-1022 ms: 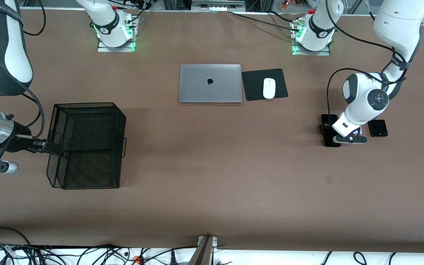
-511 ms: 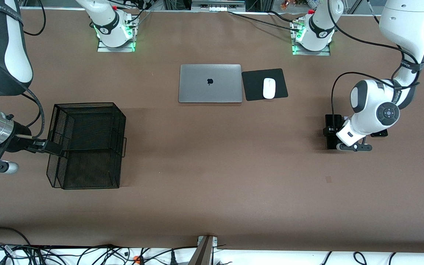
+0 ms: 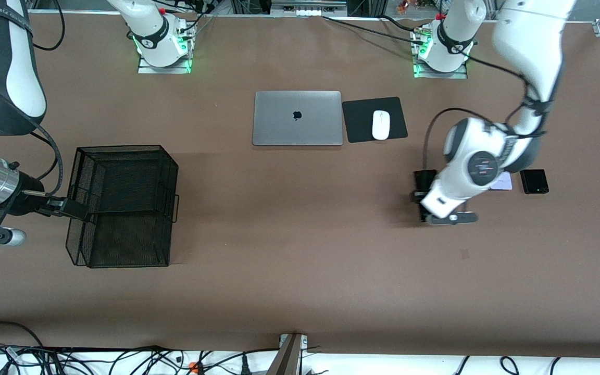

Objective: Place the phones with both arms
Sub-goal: 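Carry the black phone to mid-table and release it with the left gripper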

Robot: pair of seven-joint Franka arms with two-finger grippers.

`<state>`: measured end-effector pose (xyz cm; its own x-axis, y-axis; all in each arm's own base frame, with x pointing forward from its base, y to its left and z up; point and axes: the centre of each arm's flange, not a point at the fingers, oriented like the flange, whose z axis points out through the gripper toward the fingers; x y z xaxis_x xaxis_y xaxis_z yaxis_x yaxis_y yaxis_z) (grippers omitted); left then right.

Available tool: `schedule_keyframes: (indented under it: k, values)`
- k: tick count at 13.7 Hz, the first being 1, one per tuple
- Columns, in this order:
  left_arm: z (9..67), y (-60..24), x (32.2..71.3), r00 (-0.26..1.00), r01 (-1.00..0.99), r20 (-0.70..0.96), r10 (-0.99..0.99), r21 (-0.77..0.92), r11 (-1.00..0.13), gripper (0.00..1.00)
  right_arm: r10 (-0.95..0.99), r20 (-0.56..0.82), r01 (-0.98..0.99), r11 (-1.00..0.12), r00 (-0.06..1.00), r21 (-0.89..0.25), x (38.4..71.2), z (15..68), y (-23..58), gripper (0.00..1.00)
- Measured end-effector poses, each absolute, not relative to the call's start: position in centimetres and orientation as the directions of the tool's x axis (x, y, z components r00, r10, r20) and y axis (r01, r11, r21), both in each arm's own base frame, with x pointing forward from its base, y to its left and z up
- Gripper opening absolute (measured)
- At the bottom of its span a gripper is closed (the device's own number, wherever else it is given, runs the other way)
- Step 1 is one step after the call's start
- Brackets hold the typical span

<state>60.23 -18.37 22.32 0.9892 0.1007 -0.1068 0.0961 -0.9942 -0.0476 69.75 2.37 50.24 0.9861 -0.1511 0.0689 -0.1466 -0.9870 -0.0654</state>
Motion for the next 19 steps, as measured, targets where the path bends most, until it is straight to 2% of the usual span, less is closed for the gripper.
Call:
schedule_keyframes:
  k: [6, 13, 19]
  values:
    - [21.0, -35.3, 60.7, 0.984, 0.171, -0.057, 0.172, -0.011, -0.985, 0.8, -0.152, 0.069, -0.148, -0.987, 0.986, -0.065, 69.8, 50.2, 2.3, 1.0]
    - [22.1, -51.7, 56.0, 1.0, 0.021, 0.013, 0.022, 0.098, -0.995, 0.8, -0.147, 0.069, -0.142, -0.988, 0.987, -0.064, 69.8, 50.2, 2.2, 1.0]
    - [18.2, -58.2, 53.2, 0.997, -0.051, 0.065, -0.042, 0.14, -0.989, 0.8, -0.145, 0.07, -0.14, -0.988, 0.987, -0.064, 69.8, 50.2, 2.2, 1.0]
